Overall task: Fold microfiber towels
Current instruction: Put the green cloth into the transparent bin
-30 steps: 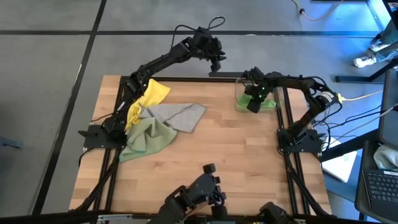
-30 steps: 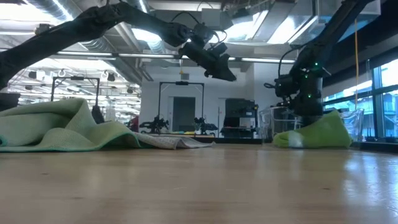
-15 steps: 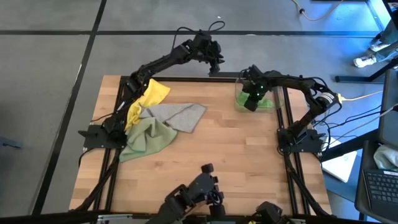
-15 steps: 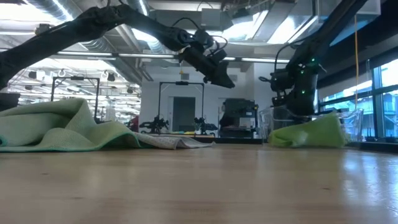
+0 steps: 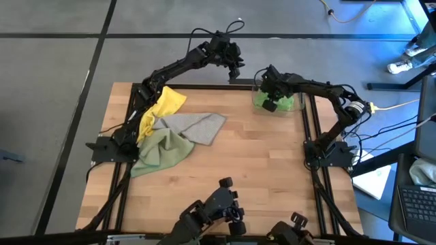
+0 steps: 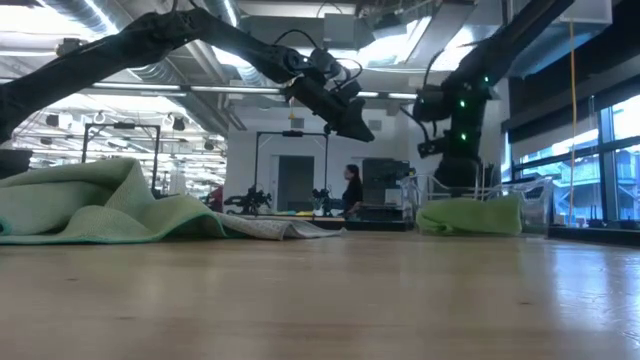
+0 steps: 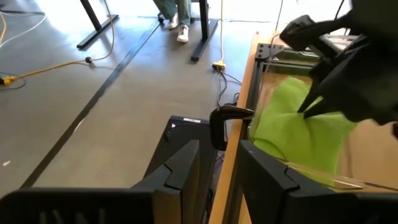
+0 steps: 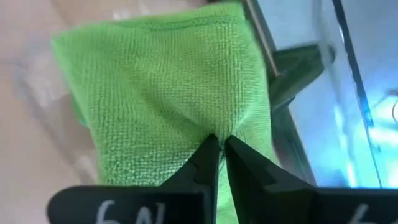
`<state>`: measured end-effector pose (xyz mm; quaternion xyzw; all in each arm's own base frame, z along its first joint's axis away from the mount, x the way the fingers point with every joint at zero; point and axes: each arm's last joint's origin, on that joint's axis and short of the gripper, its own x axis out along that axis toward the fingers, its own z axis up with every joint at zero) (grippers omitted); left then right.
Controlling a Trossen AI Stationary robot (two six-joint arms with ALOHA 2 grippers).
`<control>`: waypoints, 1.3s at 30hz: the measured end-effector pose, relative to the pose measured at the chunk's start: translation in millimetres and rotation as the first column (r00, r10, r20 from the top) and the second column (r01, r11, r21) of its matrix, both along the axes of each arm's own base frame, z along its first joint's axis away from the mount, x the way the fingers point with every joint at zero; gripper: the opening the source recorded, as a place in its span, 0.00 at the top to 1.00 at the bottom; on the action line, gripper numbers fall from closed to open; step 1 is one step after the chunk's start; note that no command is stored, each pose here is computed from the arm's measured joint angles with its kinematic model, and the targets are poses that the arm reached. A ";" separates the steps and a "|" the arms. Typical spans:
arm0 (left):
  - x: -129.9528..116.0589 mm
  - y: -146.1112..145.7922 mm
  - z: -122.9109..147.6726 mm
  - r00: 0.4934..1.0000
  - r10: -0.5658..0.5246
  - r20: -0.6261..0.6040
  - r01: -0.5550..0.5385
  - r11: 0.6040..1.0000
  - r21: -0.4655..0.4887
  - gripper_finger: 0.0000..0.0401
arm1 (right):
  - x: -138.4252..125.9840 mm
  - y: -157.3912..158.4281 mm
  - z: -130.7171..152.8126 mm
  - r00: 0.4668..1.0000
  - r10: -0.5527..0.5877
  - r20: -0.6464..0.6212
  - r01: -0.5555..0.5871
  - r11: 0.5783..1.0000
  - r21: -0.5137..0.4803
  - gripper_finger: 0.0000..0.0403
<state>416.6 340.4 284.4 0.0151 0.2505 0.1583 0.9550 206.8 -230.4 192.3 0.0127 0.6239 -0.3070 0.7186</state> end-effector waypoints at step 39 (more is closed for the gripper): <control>2.4 -5.8 -3.1 1.000 -0.011 -0.019 0.010 0.999 -0.042 0.74 | -6.6 24.9 -7.4 0.977 0.040 0.207 -0.075 0.984 0.164 0.65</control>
